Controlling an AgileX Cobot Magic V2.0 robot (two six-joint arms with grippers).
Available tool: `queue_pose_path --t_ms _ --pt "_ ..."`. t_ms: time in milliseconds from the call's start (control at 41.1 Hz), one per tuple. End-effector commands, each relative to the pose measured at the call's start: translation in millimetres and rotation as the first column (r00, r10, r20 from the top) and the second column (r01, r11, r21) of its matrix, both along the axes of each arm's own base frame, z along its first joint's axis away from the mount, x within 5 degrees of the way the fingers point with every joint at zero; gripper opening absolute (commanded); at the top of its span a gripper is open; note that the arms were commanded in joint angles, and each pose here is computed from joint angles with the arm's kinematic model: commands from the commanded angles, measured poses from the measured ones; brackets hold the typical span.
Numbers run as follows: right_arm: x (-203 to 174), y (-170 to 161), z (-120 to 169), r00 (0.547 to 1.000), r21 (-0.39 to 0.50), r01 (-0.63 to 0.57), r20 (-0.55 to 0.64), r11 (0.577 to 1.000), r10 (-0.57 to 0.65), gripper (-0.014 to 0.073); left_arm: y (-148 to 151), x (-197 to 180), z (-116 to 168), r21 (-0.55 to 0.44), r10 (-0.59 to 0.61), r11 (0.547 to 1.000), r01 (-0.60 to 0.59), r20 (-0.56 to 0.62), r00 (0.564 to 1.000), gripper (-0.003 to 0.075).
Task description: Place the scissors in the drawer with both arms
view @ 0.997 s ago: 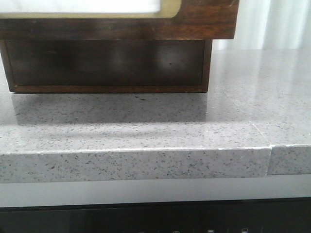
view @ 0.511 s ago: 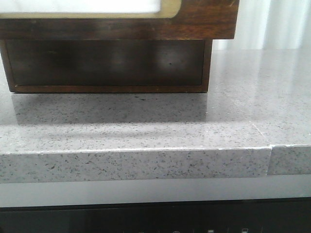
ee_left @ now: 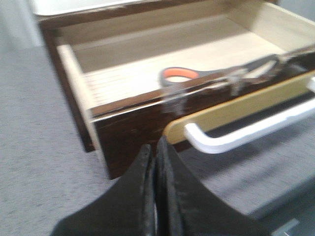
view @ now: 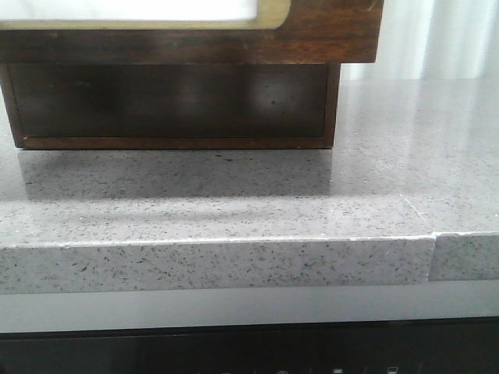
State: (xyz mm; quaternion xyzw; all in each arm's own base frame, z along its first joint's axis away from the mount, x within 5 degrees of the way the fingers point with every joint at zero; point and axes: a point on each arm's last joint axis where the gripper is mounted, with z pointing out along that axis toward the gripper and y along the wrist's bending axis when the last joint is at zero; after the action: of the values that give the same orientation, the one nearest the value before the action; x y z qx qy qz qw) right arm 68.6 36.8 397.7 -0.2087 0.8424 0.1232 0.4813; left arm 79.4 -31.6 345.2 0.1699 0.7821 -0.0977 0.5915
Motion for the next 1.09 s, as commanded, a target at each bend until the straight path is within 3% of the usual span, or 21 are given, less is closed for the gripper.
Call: queue_pose_path --t_ms 0,316,438,706,1070 --pt "2.0 0.0 12.0 0.996 0.026 0.0 0.085 1.0 -0.002 -0.0069 7.7 -3.0 -3.8 -0.045 0.075 0.997 -0.069 0.159 0.984 -0.002" --pt "2.0 0.0 12.0 0.996 0.026 0.0 0.085 1.0 -0.002 -0.0069 23.9 -24.4 -90.2 -0.104 0.242 0.97 -0.22 0.313 0.918 -0.002" --pt "2.0 0.0 12.0 0.996 0.026 0.0 0.085 1.0 -0.002 -0.0069 26.2 -27.0 -111.3 -0.119 0.276 0.961 -0.25 0.347 0.896 -0.002" --pt "2.0 0.0 12.0 0.996 0.026 0.0 0.085 1.0 -0.002 -0.0069 28.9 -24.3 -136.2 -0.174 0.332 0.942 -0.287 0.367 0.869 -0.002" --pt "2.0 0.0 11.9 0.996 0.025 0.0 0.084 1.0 -0.002 -0.0069 29.3 -24.2 -136.2 -0.181 0.341 0.939 -0.294 0.359 0.869 -0.002"
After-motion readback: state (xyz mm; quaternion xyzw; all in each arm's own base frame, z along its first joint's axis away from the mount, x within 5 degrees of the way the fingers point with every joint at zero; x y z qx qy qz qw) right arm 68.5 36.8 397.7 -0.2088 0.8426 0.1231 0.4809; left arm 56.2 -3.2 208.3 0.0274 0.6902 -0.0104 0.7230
